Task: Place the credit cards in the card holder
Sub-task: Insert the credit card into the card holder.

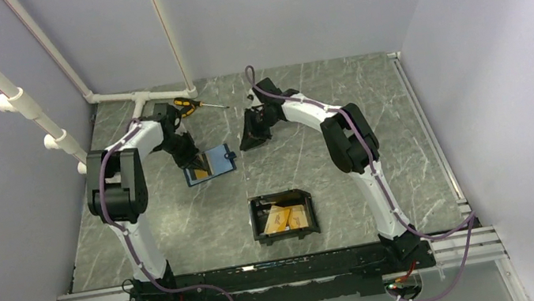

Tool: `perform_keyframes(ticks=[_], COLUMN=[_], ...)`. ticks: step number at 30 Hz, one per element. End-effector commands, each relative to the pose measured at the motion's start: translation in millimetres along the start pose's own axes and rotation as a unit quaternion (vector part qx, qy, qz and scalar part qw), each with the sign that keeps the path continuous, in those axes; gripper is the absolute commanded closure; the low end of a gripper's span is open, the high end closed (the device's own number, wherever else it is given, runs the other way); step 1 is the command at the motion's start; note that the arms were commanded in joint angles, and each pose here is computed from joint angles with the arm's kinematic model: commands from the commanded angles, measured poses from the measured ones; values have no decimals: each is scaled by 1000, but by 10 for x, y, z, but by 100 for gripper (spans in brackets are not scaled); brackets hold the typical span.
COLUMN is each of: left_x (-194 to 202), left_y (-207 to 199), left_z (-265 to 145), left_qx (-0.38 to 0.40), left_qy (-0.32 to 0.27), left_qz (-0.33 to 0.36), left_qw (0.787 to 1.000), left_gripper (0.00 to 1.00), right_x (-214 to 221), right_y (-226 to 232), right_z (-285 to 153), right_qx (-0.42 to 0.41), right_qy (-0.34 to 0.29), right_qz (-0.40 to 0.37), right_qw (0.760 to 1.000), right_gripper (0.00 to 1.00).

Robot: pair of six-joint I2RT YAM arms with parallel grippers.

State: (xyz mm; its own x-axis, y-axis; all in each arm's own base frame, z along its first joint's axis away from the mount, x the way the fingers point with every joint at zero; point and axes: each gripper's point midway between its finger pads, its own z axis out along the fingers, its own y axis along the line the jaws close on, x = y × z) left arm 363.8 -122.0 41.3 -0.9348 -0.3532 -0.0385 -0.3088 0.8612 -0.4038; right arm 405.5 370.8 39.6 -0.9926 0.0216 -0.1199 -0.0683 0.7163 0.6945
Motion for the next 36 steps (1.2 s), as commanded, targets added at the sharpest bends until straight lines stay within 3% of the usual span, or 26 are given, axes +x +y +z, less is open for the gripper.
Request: perform_keyframes(ticks=[1,5,11,15,18,26,31,33,36], left_x=[-26,-35,-15,0,42,-37,-32,-50,-85], left_y=[115,199,304,324,142,-28,-167,-286,-341], left_z=[166,284,367,390,452,539,289,72,-229], left_qx=[-15,-23,-43,-42,13,49,72,86,84], left_qy=[-6,-11,-6,-7,11,3,-2,-14,-34], left_qz=[11,13,7,9,6,26,37,42,46], left_qw=[1000,1000,999,999,1000,998,997,995,995], left_gripper=[100,100,100,100,100,100,100,92,70], right_x=[-92,-99,-61,-18,31,124,95,94,98], right_y=[207,224,239,271,247,272,267,253,213], right_z=[-30,25,197,291,321,398,354,328,325], right_qx=[-12,15,73,90,85,50,57,63,69], right_qy=[-13,-26,-39,-43,-38,-15,-19,-20,-18], right_qz=[-23,-39,-59,-70,-55,-28,-36,-45,-47], right_qw=[1000,999,995,993,994,998,998,997,996], right_gripper=[72,54,42,41,43,58,49,47,47])
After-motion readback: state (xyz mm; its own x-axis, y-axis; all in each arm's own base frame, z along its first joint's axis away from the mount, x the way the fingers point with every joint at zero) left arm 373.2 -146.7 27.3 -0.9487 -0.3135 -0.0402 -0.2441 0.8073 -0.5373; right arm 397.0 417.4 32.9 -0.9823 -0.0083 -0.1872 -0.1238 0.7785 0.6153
